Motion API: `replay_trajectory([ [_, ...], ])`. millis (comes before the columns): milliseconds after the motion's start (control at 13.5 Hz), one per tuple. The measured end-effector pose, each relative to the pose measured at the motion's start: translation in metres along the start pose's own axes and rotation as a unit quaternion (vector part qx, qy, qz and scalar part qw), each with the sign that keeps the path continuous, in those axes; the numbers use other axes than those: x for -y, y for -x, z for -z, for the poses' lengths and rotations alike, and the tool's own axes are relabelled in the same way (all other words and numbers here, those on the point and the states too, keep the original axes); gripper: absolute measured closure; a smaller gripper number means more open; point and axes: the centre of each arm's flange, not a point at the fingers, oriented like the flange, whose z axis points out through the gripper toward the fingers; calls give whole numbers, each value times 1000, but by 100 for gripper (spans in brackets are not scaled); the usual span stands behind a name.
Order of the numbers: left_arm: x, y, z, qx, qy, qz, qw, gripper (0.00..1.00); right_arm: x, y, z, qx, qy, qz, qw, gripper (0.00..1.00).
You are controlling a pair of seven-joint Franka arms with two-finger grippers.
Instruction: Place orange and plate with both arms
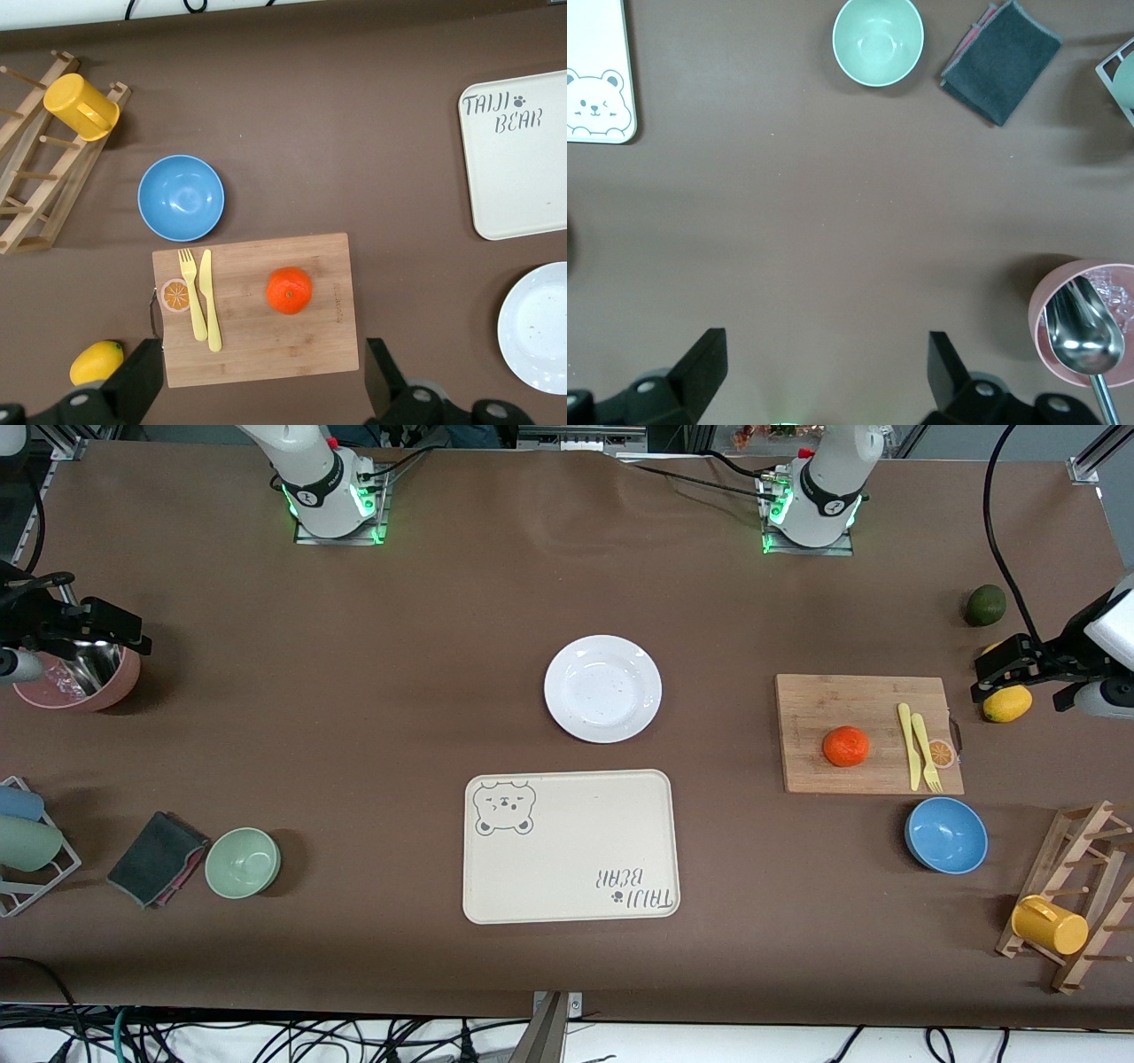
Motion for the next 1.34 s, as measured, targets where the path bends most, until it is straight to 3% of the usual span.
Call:
replay_trajectory([
  [371,0,0,0,0,0,0,1000,0,1,6,2,14,4,2,1000,0],
  [1335,0,0,0,0,0,-1,1000,0,-11,12,5,22,4,7,1000,0],
])
